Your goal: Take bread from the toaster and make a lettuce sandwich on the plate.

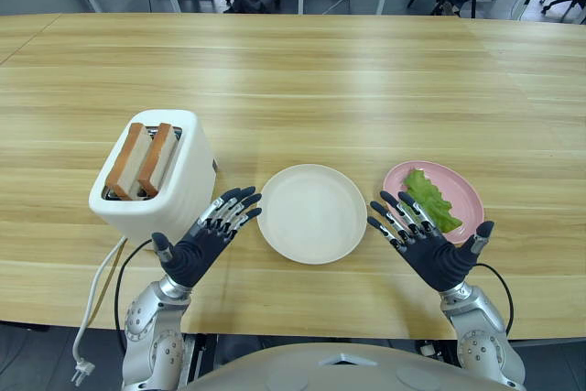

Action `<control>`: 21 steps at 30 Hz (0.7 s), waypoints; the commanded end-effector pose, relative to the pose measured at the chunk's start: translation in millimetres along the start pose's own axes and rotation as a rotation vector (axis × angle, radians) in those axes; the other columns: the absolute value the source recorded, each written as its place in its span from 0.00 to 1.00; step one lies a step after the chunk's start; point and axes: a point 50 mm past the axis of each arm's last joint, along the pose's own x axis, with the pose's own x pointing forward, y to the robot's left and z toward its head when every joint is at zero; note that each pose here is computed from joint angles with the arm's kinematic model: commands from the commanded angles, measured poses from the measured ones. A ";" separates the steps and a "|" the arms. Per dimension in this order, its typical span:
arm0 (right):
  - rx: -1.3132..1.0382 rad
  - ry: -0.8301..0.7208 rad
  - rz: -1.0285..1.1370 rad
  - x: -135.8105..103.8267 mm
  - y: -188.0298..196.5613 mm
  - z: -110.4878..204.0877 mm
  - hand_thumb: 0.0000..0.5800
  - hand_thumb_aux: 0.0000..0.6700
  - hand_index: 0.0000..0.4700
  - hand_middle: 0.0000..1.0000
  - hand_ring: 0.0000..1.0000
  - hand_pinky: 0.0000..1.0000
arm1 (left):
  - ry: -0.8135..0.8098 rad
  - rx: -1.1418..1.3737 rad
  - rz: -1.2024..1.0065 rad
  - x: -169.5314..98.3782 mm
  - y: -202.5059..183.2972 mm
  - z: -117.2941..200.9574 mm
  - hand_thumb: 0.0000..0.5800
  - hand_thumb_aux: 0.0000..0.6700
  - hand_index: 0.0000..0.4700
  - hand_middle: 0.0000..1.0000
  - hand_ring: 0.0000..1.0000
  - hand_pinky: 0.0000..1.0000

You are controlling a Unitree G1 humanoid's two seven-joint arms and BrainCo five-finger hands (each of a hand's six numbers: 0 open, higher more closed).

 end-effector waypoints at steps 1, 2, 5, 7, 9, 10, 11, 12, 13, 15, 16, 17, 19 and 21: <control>-0.008 0.008 -0.019 -2.4 -2.9 0.1 0.00 0.00 0.00 0.00 0.00 0.00 | 0.023 -0.002 0.001 -1.3 -0.9 -3.7 0.00 0.00 0.00 0.00 0.00 0.00; -0.008 0.008 -0.019 -2.3 -2.7 0.2 0.00 0.00 0.00 0.00 0.00 0.00 | 0.023 -0.001 0.000 -1.3 -1.0 -3.8 0.00 0.00 0.00 0.00 0.00 0.00; -0.010 0.008 -0.018 -2.4 -2.4 0.3 0.00 0.00 0.00 0.00 0.00 0.00 | 0.024 0.000 0.000 -1.2 -1.4 -3.8 0.00 0.00 0.00 0.00 0.00 0.00; -0.010 0.009 -0.018 -2.8 -2.5 0.3 0.00 0.00 0.00 0.00 0.00 0.00 | 0.024 0.001 0.000 -1.3 -1.7 -3.7 0.00 0.00 0.00 0.00 0.00 0.00; -0.010 0.009 -0.018 -2.9 -2.3 0.4 0.00 0.00 0.00 0.00 0.00 0.00 | 0.024 0.001 -0.001 -1.4 -2.1 -3.7 0.00 0.00 0.00 0.00 0.00 0.00; -0.010 0.009 -0.018 -2.9 -2.2 0.5 0.00 0.00 0.00 0.00 0.00 0.00 | 0.024 0.002 -0.001 -1.4 -2.2 -3.7 0.00 0.00 0.00 0.00 0.00 0.00; -0.010 0.008 -0.018 -3.0 -2.2 0.6 0.00 0.00 0.00 0.00 0.00 0.00 | 0.024 0.002 -0.001 -1.4 -2.3 -3.7 0.00 0.00 0.00 0.00 0.00 0.00; -0.010 0.008 -0.018 -3.0 -2.1 0.7 0.00 0.00 0.00 0.00 0.00 0.00 | 0.024 0.002 -0.001 -1.4 -2.3 -3.7 0.00 0.00 0.00 0.00 0.00 0.00; -0.011 0.007 -0.018 -3.0 -1.8 0.7 0.00 0.00 0.00 0.00 0.00 0.00 | 0.025 0.002 -0.002 -1.2 -2.1 -3.7 0.00 0.00 0.00 0.00 0.00 0.00; -0.013 -0.003 -0.027 -3.2 -1.8 0.6 0.00 0.00 0.00 0.00 0.00 0.00 | 0.006 0.017 0.010 -0.3 -0.5 -1.3 0.00 0.00 0.00 0.00 0.00 0.00; -0.016 -0.012 -0.033 -2.9 -2.4 1.2 0.00 0.00 0.00 0.00 0.00 0.00 | -0.030 0.054 0.043 2.0 0.5 4.4 0.00 0.00 0.00 0.00 0.00 0.00; -0.024 -0.022 -0.044 -2.3 -4.1 2.6 0.00 0.00 0.00 0.00 0.00 0.00 | -0.066 0.103 0.092 7.9 0.5 14.7 0.00 0.00 0.00 0.00 0.00 0.00; -0.058 -0.036 -0.081 -1.8 -9.2 5.7 0.00 0.00 0.00 0.00 0.00 0.00 | -0.154 0.242 0.184 25.5 -3.3 48.1 0.00 0.00 0.00 0.00 0.00 0.00; -0.114 -0.033 -0.127 -2.9 -11.9 7.1 0.00 0.00 0.00 0.00 0.00 0.00 | -0.222 0.349 0.201 41.9 -13.8 84.3 0.00 0.00 0.00 0.00 0.00 0.00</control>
